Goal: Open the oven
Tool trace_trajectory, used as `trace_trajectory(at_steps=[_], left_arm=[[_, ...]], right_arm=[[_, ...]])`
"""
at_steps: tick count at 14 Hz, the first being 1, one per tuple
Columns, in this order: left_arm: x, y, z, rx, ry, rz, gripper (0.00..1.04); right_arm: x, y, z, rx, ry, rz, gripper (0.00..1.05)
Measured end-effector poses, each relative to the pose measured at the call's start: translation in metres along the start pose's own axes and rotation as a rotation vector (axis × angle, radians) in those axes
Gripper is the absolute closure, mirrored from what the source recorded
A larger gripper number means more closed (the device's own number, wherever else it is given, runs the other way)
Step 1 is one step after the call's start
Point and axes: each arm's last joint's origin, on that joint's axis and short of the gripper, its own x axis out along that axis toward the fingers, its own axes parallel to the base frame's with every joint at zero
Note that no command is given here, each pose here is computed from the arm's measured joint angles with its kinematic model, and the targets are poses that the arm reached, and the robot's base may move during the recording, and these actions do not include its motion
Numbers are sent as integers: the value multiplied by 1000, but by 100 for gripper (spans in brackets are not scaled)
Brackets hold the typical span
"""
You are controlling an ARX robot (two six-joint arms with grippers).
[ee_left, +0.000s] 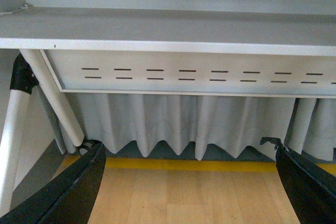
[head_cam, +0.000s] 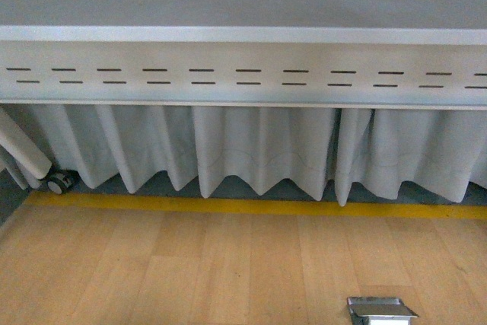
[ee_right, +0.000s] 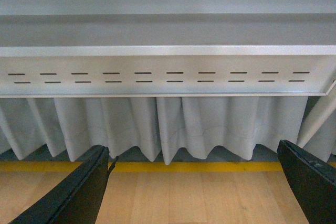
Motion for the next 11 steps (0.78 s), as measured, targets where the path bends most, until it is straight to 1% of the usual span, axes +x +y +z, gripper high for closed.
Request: trace_trajectory(at_steps=[11], left_arm=[[0,0,0,0,0,0,7]], right_arm=[[0,0,0,0,0,0,6]])
